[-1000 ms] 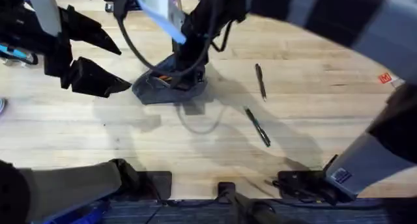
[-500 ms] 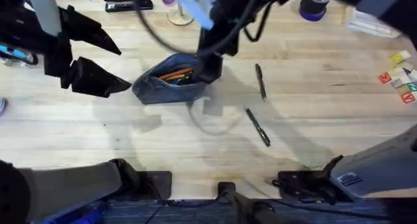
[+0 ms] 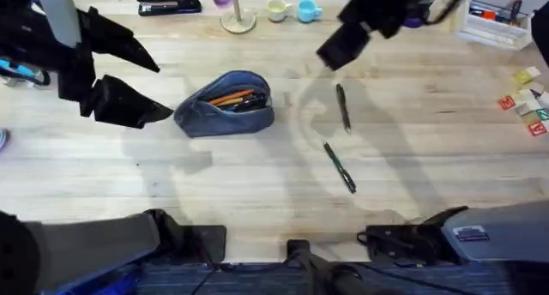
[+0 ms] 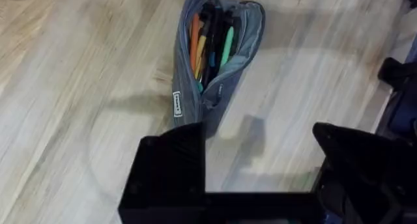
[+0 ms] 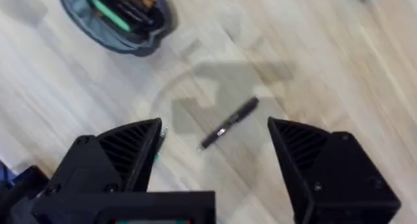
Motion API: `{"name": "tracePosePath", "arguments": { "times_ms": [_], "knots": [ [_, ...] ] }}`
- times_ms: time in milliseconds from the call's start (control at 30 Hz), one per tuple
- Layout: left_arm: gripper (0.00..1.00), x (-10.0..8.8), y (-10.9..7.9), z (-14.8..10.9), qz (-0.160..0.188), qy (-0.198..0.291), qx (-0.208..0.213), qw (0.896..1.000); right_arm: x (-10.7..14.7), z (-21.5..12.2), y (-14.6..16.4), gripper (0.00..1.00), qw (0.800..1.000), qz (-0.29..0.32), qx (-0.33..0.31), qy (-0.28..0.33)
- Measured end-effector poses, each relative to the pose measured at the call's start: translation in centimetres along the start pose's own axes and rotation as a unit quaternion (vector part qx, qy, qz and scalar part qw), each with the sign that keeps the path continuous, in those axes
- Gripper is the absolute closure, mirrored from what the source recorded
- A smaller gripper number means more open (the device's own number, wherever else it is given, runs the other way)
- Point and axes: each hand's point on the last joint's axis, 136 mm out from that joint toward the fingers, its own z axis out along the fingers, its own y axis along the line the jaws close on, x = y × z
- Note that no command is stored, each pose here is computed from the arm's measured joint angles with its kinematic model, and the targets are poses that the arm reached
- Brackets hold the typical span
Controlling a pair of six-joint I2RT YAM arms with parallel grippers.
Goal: Unzip the bag, pick up the pens from the table one at a time and place them inside, then zip the bag closed.
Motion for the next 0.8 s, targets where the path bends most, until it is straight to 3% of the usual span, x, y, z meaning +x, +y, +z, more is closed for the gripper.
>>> {"name": "tracePosePath", "arguments": {
  "times_ms": [200, 467, 500, 800],
  "knots": [
    [0.005, 0.0, 0.0, 0.0, 0.0, 0.0, 0.0, 1.0, 3.6, -1.9, -1.9, 0.004, 0.998, 0.051, 0.036, -0.019],
    [0.006, 0.0, 0.0, 0.0, 0.0, 0.0, 0.0, 1.0, 7.3, -1.1, -2.4, 0.004, 0.988, 0.151, 0.045, -0.007],
    [0.006, 0.0, 0.0, 0.0, 0.0, 0.0, 0.0, 1.0, 7.7, -0.3, -2.4, 0.003, 0.98, 0.195, 0.042, -0.004],
    [0.006, 0.0, 0.0, 0.0, 0.0, 0.0, 0.0, 1.0, 11.4, 3.5, -2.6, 0.003, 0.927, 0.367, 0.065, 0.047]
  ]
}}
